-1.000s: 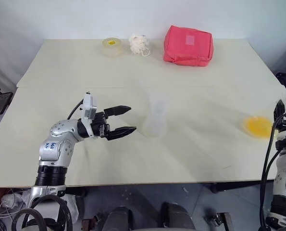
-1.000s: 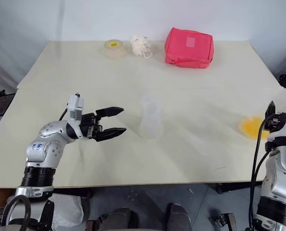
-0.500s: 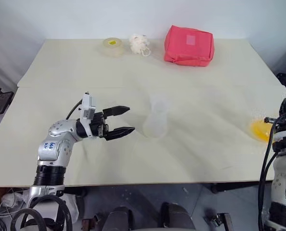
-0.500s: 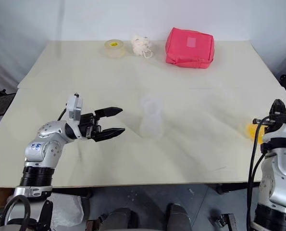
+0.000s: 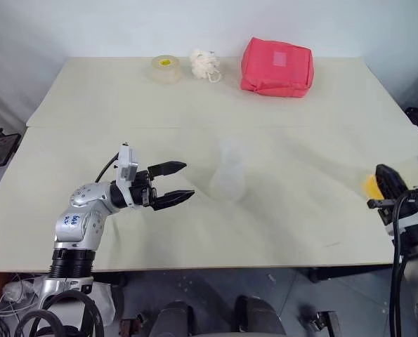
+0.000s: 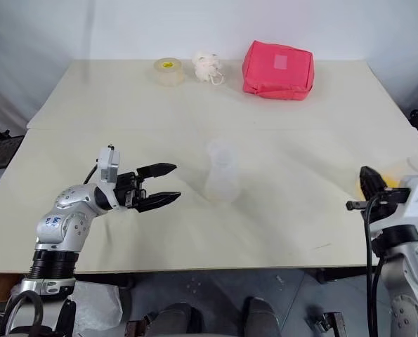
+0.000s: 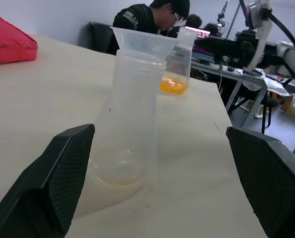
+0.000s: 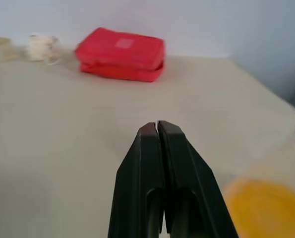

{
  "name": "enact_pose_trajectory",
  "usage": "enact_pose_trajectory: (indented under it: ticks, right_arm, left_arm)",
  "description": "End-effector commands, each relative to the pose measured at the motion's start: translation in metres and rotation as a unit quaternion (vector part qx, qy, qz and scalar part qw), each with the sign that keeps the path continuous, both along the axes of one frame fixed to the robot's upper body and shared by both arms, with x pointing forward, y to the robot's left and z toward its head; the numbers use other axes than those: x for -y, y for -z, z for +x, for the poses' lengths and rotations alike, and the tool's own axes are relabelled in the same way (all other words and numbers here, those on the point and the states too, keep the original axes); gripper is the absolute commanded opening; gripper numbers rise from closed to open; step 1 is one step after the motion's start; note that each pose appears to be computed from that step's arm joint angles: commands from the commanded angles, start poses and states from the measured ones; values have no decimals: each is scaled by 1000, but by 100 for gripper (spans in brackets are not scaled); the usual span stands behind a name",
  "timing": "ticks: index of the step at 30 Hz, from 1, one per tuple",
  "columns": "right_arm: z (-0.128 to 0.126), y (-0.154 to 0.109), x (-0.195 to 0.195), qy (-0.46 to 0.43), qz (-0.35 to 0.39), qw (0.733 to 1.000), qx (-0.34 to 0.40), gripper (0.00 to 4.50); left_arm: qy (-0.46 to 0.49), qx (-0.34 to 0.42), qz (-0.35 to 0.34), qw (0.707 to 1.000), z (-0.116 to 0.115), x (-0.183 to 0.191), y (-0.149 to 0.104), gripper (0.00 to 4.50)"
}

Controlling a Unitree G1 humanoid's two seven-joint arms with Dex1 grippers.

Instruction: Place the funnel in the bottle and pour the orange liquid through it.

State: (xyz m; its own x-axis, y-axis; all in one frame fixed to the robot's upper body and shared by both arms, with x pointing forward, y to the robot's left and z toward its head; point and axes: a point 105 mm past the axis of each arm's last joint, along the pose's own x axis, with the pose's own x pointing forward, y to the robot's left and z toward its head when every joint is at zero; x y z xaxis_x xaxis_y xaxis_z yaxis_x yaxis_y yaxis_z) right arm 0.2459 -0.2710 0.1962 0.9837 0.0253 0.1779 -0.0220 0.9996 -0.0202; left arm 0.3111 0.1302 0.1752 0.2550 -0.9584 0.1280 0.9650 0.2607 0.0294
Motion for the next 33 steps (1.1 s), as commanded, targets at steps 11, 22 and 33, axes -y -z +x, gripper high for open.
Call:
enact_pose_trajectory:
  ticks: [11,22,33]
  right_arm:
    - [-47,-16,52,118,31,992,31,378]
    - [-23,-12,82,184,18,981,53,447]
    - [11,-8,102,225,-5,973,59,447]
  left_arm:
    - [28,15,-20,999,-8,9,-6,450]
    - [35,13,-24,999,-9,12,-3,450]
    - [21,13,-20,1000,-16,6,-1,450]
